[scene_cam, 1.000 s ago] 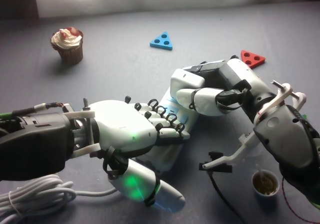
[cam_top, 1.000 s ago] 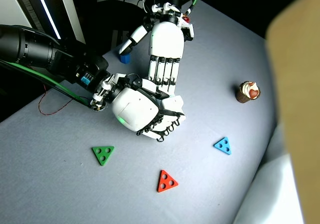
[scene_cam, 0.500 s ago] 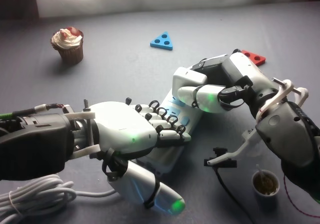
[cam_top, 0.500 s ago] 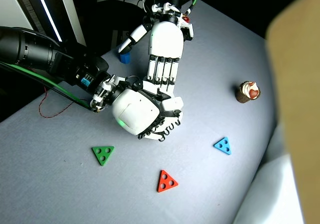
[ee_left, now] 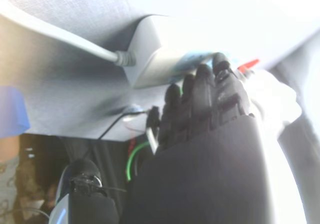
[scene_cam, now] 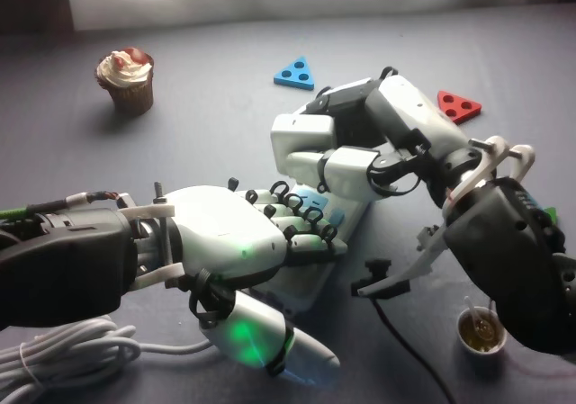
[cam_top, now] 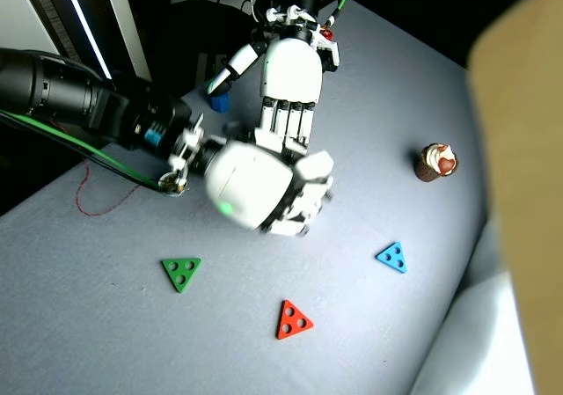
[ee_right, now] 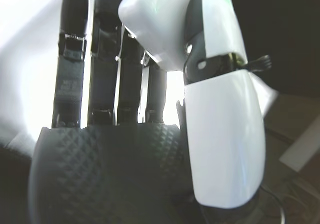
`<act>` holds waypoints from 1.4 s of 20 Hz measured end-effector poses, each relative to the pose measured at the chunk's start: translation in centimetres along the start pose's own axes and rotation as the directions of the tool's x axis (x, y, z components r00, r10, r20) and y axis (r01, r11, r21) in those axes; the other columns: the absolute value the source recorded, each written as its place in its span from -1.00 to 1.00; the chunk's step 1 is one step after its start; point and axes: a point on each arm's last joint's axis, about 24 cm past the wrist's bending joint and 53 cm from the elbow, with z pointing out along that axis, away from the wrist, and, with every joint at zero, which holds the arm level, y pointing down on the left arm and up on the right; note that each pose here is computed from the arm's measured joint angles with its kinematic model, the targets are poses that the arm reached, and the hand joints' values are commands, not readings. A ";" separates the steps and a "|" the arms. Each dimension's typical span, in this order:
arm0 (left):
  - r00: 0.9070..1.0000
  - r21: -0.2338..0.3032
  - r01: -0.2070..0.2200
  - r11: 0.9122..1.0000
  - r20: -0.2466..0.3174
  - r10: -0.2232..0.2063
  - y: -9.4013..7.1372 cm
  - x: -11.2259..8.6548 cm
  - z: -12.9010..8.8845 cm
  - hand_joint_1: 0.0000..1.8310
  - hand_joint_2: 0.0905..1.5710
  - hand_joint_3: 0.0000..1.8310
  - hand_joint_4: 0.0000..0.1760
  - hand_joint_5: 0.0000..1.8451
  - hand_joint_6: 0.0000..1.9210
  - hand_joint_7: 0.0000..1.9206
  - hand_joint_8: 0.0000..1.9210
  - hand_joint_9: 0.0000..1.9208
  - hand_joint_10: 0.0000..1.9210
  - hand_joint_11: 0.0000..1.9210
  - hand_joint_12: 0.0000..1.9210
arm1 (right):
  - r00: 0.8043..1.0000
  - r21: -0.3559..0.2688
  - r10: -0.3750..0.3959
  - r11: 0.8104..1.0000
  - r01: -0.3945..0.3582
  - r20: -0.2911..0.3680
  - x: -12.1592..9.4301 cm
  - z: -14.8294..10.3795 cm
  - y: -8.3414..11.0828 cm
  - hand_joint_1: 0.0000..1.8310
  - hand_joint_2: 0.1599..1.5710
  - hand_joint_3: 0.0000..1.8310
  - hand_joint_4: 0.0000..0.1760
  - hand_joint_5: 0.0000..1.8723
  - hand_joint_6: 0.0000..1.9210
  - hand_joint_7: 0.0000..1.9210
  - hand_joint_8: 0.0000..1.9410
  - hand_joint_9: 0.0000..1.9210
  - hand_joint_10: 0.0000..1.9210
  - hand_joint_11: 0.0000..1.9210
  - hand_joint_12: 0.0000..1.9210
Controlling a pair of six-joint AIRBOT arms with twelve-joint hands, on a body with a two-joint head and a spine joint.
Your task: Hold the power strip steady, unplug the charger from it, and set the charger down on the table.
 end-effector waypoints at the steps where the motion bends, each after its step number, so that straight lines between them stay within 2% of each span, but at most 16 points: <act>1: 1.000 0.000 0.001 1.000 0.000 -0.001 0.0 0.0 0.0 -1.00 0.15 -1.00 -1.00 -0.88 -1.00 -0.87 -1.00 -0.89 -1.00 -0.95 -0.90 | 1.000 0.004 0.003 1.000 -0.003 0.005 -0.1 0.0 -0.1 0.36 0.27 -1.00 -0.66 0.15 -0.17 0.21 -0.27 0.21 -1.00 -0.32 -0.02; 2: 1.000 0.000 0.002 1.000 0.000 -0.002 0.0 0.0 0.0 -1.00 0.16 -1.00 -1.00 -0.88 -1.00 -0.87 -1.00 -0.90 -1.00 -0.95 -0.90 | 1.000 0.002 0.004 1.000 -0.004 0.015 -0.5 0.0 0.0 0.36 0.27 -1.00 -0.62 0.17 -0.19 0.21 -0.28 0.21 -1.00 -0.31 -0.04; 4: 1.000 0.000 0.002 1.000 0.000 -0.002 0.0 0.0 0.0 -1.00 0.16 -1.00 -1.00 -0.88 -1.00 -0.87 -1.00 -0.90 -1.00 -0.95 -0.90 | 1.000 -0.008 0.004 1.000 -0.003 0.029 -1.0 -0.1 0.3 0.36 0.26 -1.00 -0.65 0.16 -0.19 0.22 -0.29 0.22 -1.00 -0.29 -0.05; 7: 1.000 0.000 0.002 1.000 0.000 -0.002 0.0 0.0 0.0 -1.00 0.15 -1.00 -1.00 -0.88 -1.00 -0.87 -1.00 -0.89 -1.00 -0.94 -0.90 | 1.000 -0.007 -0.001 1.000 0.001 0.014 -0.9 -0.5 0.7 0.36 0.26 -1.00 -0.62 0.16 -0.18 0.22 -0.30 0.22 -1.00 -0.30 -0.05; 10: 1.000 0.000 0.002 1.000 0.001 -0.002 0.0 0.0 0.0 -1.00 0.15 -1.00 -1.00 -0.89 -1.00 -0.88 -1.00 -0.91 -1.00 -0.97 -0.91 | 0.999 -0.040 -0.032 0.999 0.032 0.000 -1.4 -1.1 2.1 0.36 0.27 -1.00 -0.63 0.14 -0.14 0.21 -0.28 0.21 -1.00 -0.31 -0.02; 12: 1.000 0.000 0.002 1.000 0.000 -0.002 0.0 0.0 0.0 -1.00 0.15 -1.00 -1.00 -0.89 -1.00 -0.89 -1.00 -0.91 -1.00 -0.97 -0.91 | 0.998 -0.068 -0.059 0.996 0.058 -0.017 -1.5 -1.6 3.2 0.36 0.28 -1.00 -0.56 0.15 -0.13 0.19 -0.28 0.22 -1.00 -0.31 -0.02; 14: 1.000 0.000 0.002 1.000 0.000 -0.002 0.0 0.0 0.0 -1.00 0.15 -1.00 -1.00 -0.87 -0.99 -0.86 -0.99 -0.89 -0.99 -0.95 -0.91 | 0.997 -0.073 -0.076 0.994 0.076 -0.003 -2.8 -2.0 3.8 0.35 0.28 -1.00 -0.57 0.14 -0.11 0.18 -0.26 0.21 -1.00 -0.31 -0.02; 16: 1.000 -0.001 0.001 1.000 0.001 -0.001 0.0 0.0 0.0 -1.00 0.14 -1.00 -1.00 -0.87 -1.00 -0.86 -0.99 -0.90 -1.00 -0.95 -0.91 | 0.990 -0.084 -0.138 0.987 0.137 0.003 -4.2 -2.5 4.2 0.36 0.28 -1.00 -0.56 0.15 -0.13 0.19 -0.27 0.22 -1.00 -0.28 -0.05; 18: 1.000 0.002 -0.001 1.000 0.001 0.001 -0.1 -0.1 -0.1 -1.00 0.16 -1.00 -1.00 -0.88 -1.00 -0.87 -1.00 -0.90 -1.00 -0.95 -0.91 | 0.973 -0.124 -0.232 0.966 0.228 -0.017 -5.0 -3.3 5.1 0.36 0.26 -1.00 -0.60 0.16 -0.16 0.23 -0.34 0.23 -1.00 -0.29 -0.04; 20: 1.000 0.002 -0.001 1.000 0.002 0.001 -0.2 -0.1 -0.1 -1.00 0.15 -1.00 -1.00 -0.88 -1.00 -0.86 -1.00 -0.89 -0.99 -0.94 -0.90 | 0.955 -0.166 -0.295 0.944 0.285 -0.038 -4.8 -3.7 6.1 0.36 0.28 -1.00 -0.64 0.13 -0.10 0.21 -0.31 0.23 -1.00 -0.29 -0.04; 21: 1.000 0.003 -0.002 1.000 0.003 0.002 -0.2 -0.1 -0.1 -1.00 0.15 -1.00 -1.00 -0.88 -1.00 -0.87 -1.00 -0.89 -1.00 -0.95 -0.91 | 0.933 -0.195 -0.355 0.921 0.338 -0.059 -4.8 -4.2 6.6 0.36 0.28 -1.00 -0.64 0.13 -0.10 0.21 -0.31 0.23 -1.00 -0.29 -0.04; 23: 1.000 0.003 -0.001 1.000 0.003 0.001 -0.2 -0.1 -0.1 -1.00 0.15 -1.00 -1.00 -0.88 -1.00 -0.86 -0.99 -0.89 -0.99 -0.95 -0.91 | 0.899 -0.220 -0.428 0.889 0.402 -0.089 -4.6 -4.6 6.5 0.36 0.28 -1.00 -0.61 0.14 -0.11 0.21 -0.31 0.22 -1.00 -0.29 -0.04; 25: 1.000 0.002 -0.001 1.000 0.005 0.001 -0.2 -0.2 -0.2 -1.00 0.16 -1.00 -1.00 -0.87 -1.00 -0.86 -0.99 -0.89 -1.00 -0.95 -0.91 | 0.850 -0.244 -0.510 0.848 0.471 -0.130 -4.0 -4.7 5.8 0.36 0.28 -1.00 -0.66 0.12 -0.08 0.22 -0.33 0.22 -1.00 -0.29 -0.04; 28: 1.000 0.006 -0.001 1.000 0.008 0.001 -0.3 -0.4 -0.2 -1.00 0.17 -1.00 -1.00 -0.88 -1.00 -0.86 -1.00 -0.89 -1.00 -0.95 -0.91 | 0.786 -0.320 -0.601 0.780 0.538 -0.144 -3.3 -4.8 6.3 0.36 0.28 -1.00 -0.68 0.13 -0.07 0.21 -0.34 0.21 -1.00 -0.26 -0.11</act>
